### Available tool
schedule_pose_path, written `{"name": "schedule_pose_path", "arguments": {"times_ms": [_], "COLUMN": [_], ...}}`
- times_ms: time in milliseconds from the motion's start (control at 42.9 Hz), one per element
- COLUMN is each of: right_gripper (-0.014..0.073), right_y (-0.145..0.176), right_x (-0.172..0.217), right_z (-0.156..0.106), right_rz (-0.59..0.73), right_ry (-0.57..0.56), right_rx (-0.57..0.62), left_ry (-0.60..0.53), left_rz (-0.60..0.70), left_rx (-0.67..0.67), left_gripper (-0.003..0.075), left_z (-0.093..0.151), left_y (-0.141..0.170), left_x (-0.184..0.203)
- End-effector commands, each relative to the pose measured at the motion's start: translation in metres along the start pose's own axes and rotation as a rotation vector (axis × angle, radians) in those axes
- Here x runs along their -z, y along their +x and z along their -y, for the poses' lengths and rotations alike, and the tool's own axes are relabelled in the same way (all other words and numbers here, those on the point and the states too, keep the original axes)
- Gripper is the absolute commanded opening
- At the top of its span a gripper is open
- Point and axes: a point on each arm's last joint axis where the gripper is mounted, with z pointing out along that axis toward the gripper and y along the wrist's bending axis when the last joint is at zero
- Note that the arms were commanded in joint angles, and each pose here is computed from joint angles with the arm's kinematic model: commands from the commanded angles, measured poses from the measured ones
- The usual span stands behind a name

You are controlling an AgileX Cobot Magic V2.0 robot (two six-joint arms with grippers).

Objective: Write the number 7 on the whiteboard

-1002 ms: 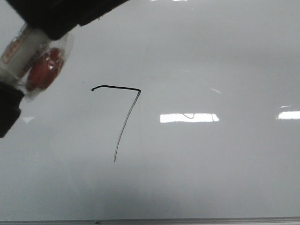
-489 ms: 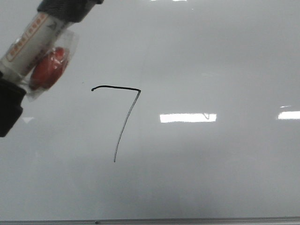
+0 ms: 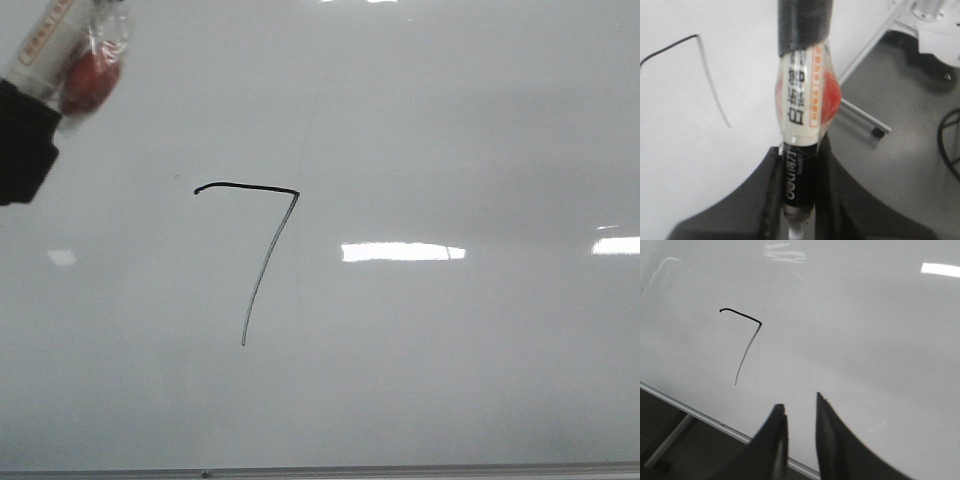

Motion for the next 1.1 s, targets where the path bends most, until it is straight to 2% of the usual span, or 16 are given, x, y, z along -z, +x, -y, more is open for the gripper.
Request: {"name": "schedule_pose_path", "arguments": {"times_ms": [0, 23, 256, 489, 606, 723, 816, 932, 1072], "right_gripper": [-0.0045, -0.0075, -0.0059, -0.0059, -0.0059, -0.0059, -0.0059, -0.0059, -0.0059], "right_y": [-0.008, -0.007, -0.004, 0.001, 0.001, 0.001, 0.001, 0.002, 0.002], "right_x": [0.011, 0.013, 0.022, 0.019, 0.019, 0.019, 0.019, 0.019, 0.019], "right_z": [0.0, 0.0, 0.002, 0.008, 0.008, 0.008, 0.008, 0.008, 0.007], "right_rz": [0.108, 0.119, 0.198, 0.226, 0.222, 0.222, 0.222, 0.219, 0.215], "right_ry": [0.037, 0.038, 0.085, 0.138, 0.135, 0.135, 0.134, 0.132, 0.128], "right_rx": [-0.019, -0.016, -0.032, -0.055, -0.054, -0.054, -0.054, -0.054, -0.054], "left_ry": [-0.127, -0.178, -0.541, -0.812, -0.845, -0.818, -0.824, -0.853, -0.812], "left_rz": [0.112, 0.115, 0.105, 0.075, 0.072, 0.017, 0.024, 0.042, 0.001], "left_rx": [0.109, 0.136, 0.343, 0.42, 0.439, 0.504, 0.533, 0.517, 0.495], "left_gripper": [-0.0011, -0.0011, -0.0011, -0.0011, -0.0011, -0.0011, -0.0011, -0.0011, -0.0011], "left_z": [-0.02, -0.03, -0.091, -0.124, -0.134, -0.147, -0.162, -0.181, -0.193], "left_y": [-0.015, -0.014, 0.003, 0.026, 0.035, 0.045, 0.049, 0.053, 0.057], "left_x": [0.008, 0.01, 0.037, 0.063, 0.057, 0.04, 0.027, 0.009, -0.021]}}
